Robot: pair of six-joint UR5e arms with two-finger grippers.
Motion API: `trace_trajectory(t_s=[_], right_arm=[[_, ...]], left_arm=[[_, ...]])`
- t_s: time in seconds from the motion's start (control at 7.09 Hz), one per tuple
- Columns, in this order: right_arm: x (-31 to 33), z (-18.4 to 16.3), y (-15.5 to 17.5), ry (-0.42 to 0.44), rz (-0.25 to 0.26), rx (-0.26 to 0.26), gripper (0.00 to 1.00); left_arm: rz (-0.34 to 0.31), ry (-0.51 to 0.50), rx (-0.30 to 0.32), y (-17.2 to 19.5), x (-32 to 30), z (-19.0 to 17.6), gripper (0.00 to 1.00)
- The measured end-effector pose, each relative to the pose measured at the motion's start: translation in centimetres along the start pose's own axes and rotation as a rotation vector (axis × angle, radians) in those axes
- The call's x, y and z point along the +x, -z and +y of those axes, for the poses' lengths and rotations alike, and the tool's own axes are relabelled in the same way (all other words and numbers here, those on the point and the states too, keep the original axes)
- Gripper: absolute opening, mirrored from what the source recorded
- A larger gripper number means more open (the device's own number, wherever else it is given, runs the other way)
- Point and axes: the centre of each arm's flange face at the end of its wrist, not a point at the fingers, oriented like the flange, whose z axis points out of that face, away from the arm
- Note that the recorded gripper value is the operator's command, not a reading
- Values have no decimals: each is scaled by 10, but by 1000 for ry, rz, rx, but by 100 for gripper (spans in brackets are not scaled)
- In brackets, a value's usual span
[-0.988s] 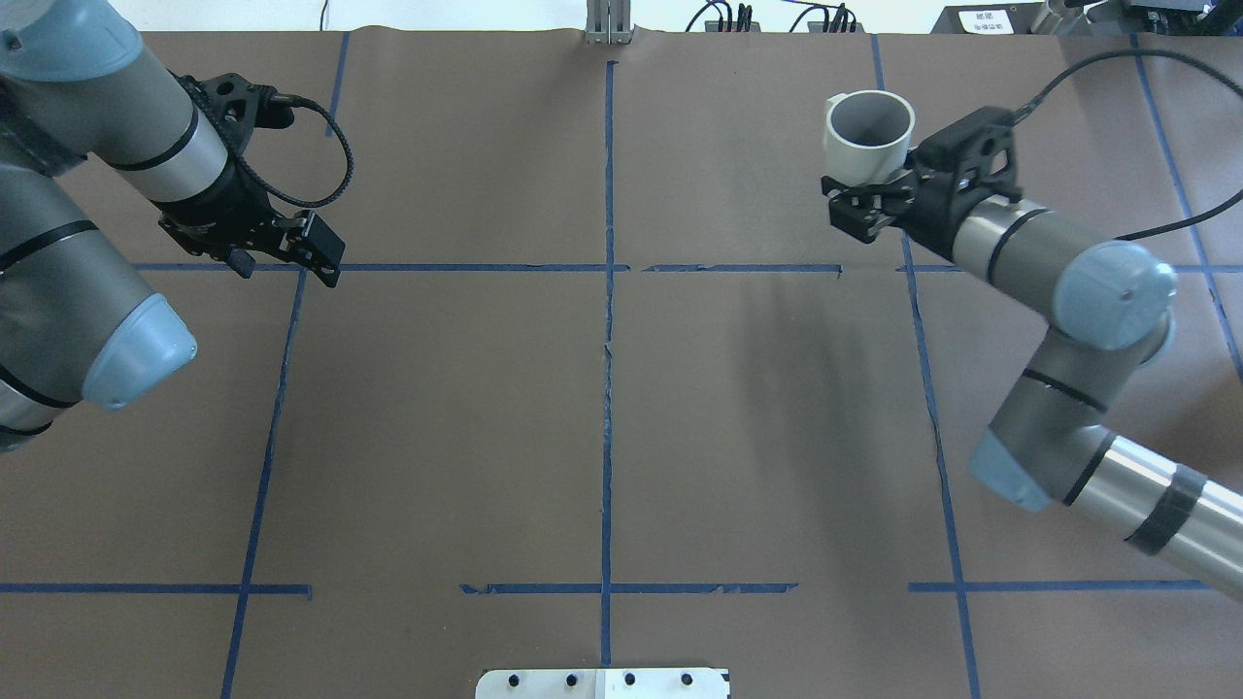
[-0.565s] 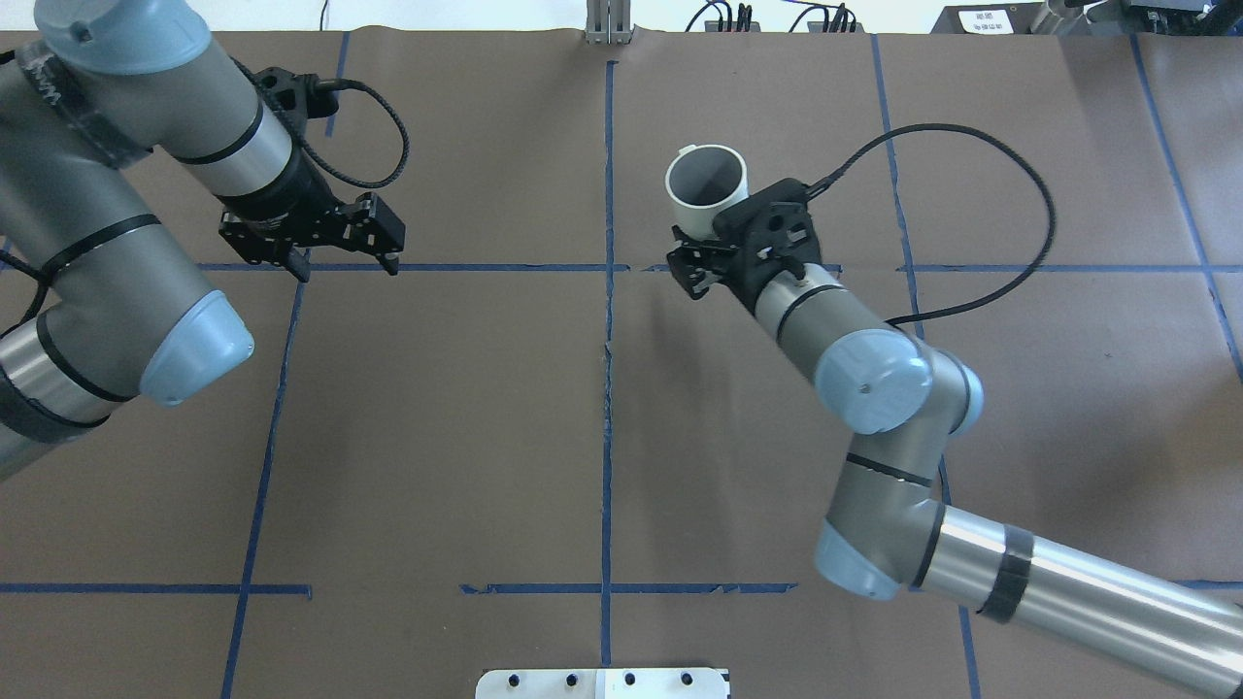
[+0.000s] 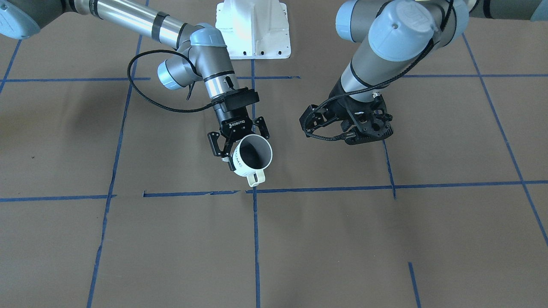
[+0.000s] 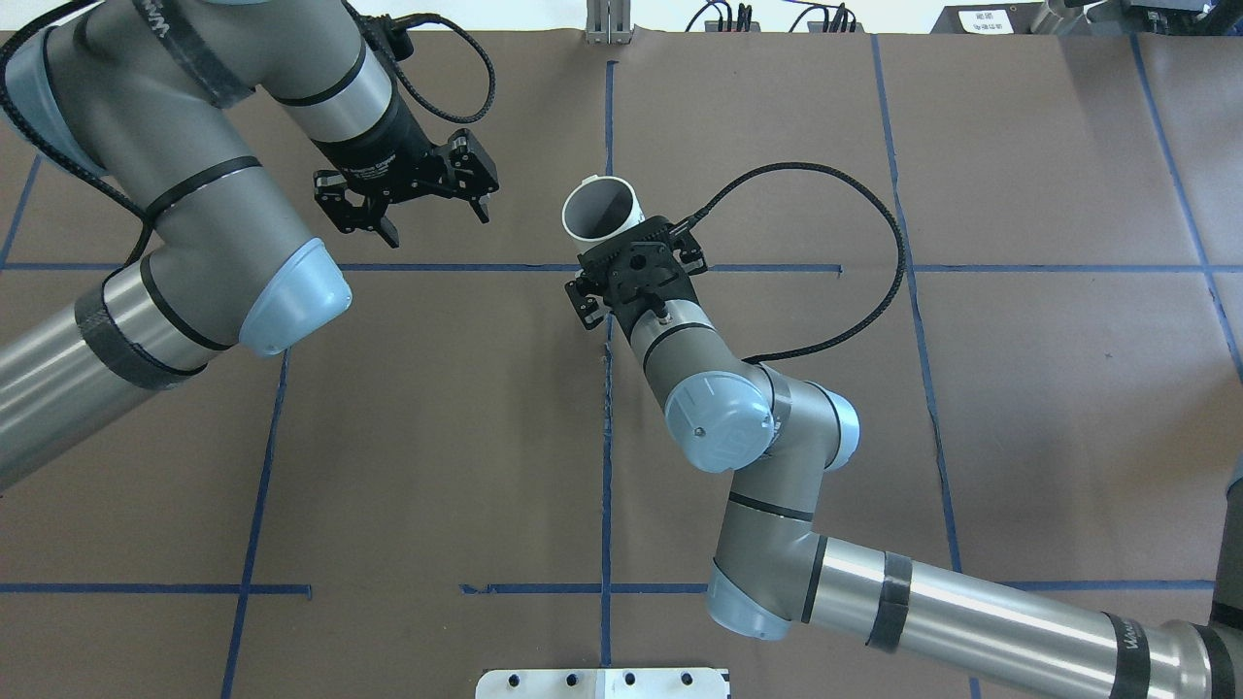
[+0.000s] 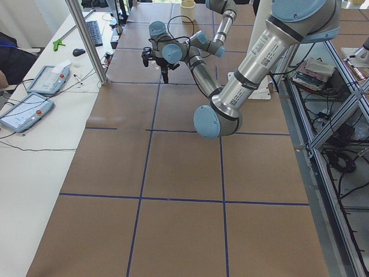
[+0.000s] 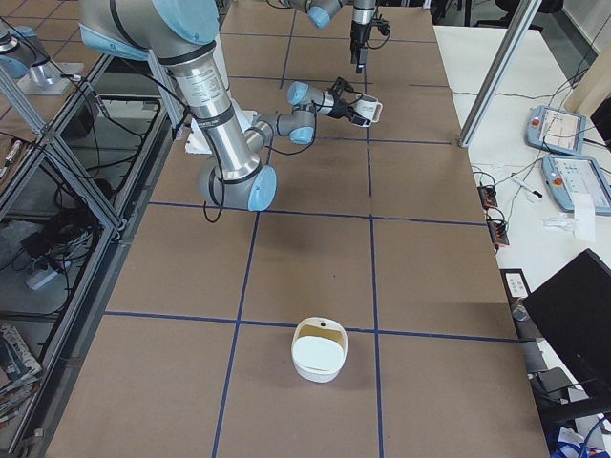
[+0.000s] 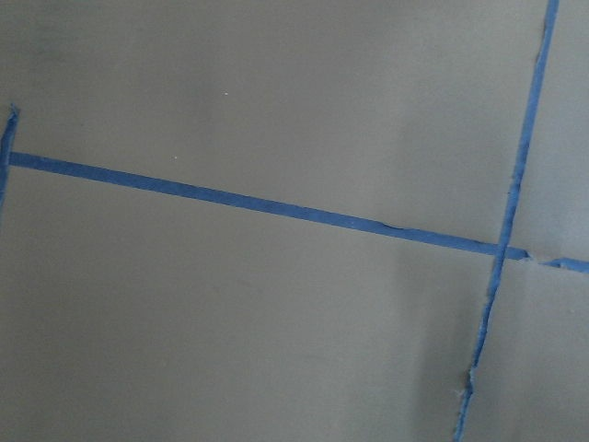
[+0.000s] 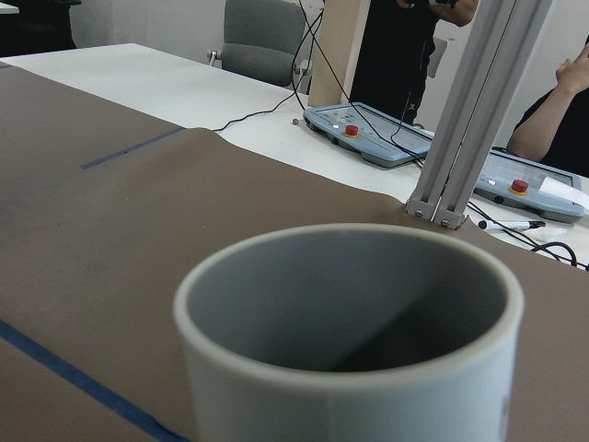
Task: Left arm hands cup to right arm to dump lemon
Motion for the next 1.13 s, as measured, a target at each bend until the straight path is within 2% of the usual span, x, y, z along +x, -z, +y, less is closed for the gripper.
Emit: trace_trajectory(t_s=[0.14,0.42,1.13], right_arm=[[-13,2,-1,-7,4,2,41],[-27,5,2,-20,4,6,49],[-38,7,7,-22,-9,5,51]], left_arm=[[8,21,1,2,15,-1,100],[26,62,-8,-10,34,-1,89],[50,78,-36,-45,49,8,68]])
